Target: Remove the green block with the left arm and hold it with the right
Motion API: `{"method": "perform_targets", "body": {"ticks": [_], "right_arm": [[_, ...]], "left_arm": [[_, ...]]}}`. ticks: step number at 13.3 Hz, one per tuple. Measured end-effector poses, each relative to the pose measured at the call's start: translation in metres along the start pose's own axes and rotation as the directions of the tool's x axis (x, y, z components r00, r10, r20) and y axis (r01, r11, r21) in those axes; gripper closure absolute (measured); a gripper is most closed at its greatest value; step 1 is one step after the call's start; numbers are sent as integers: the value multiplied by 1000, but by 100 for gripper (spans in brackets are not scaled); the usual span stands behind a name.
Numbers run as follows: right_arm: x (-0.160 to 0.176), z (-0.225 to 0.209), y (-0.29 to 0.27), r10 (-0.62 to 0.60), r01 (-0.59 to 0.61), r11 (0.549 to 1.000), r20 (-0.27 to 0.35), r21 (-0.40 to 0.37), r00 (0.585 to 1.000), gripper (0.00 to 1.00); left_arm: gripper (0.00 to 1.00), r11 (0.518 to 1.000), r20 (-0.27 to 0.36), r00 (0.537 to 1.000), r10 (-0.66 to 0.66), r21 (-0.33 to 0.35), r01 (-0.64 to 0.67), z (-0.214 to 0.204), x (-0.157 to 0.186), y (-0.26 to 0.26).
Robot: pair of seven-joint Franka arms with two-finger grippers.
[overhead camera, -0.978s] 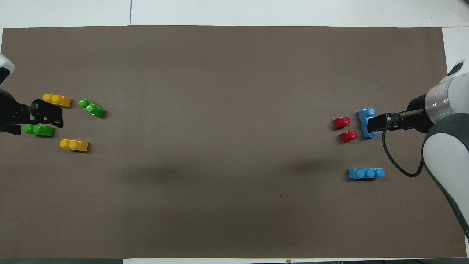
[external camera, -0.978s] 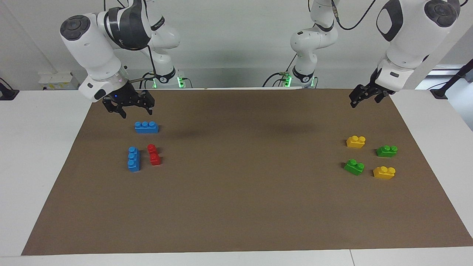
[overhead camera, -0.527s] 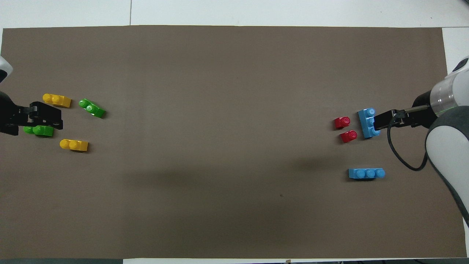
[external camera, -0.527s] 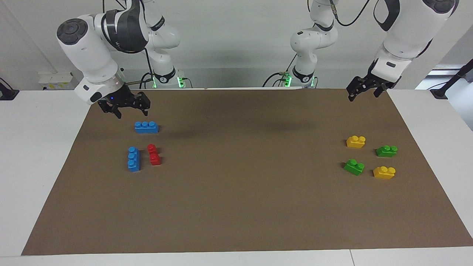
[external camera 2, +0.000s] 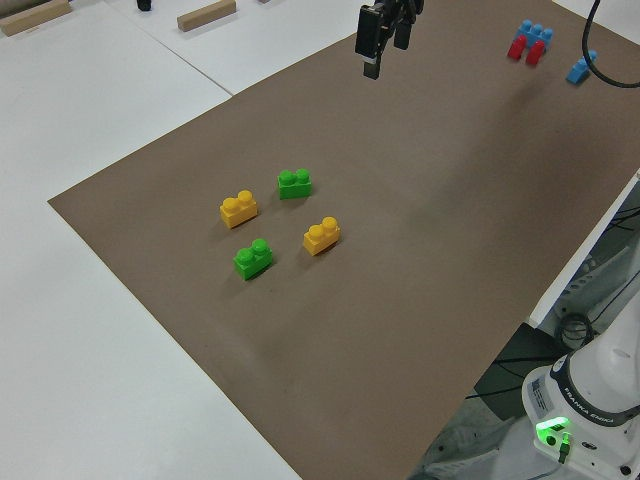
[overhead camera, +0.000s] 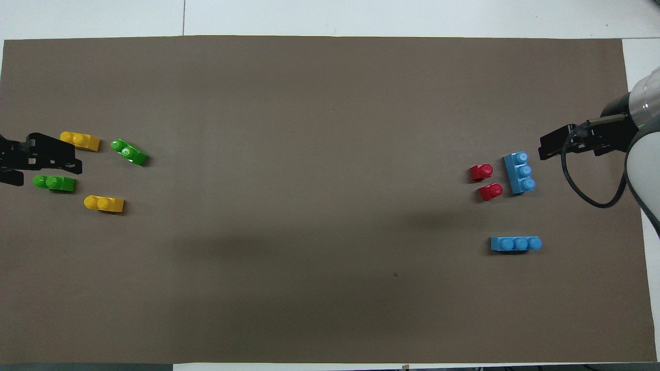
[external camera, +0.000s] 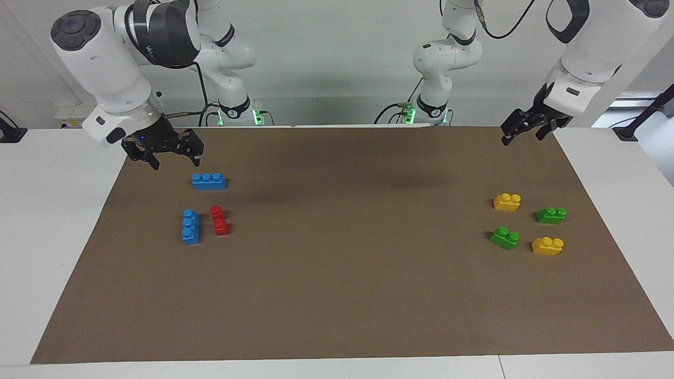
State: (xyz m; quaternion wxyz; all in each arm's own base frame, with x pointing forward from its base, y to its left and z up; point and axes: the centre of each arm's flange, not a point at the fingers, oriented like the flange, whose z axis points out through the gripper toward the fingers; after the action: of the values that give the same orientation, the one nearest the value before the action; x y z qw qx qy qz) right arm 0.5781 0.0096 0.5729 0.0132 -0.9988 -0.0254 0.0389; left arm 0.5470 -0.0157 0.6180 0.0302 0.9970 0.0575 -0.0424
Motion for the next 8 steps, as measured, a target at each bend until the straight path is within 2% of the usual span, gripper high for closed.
{"method": "perform_targets", "body": {"ticks": [8], "right_arm": [[-9, -32, 25, 66, -66, 998, -46, 1, 997, 0]], "left_arm": [[0, 1000, -1, 1000, 3, 6, -3, -1, 0, 1]]}}
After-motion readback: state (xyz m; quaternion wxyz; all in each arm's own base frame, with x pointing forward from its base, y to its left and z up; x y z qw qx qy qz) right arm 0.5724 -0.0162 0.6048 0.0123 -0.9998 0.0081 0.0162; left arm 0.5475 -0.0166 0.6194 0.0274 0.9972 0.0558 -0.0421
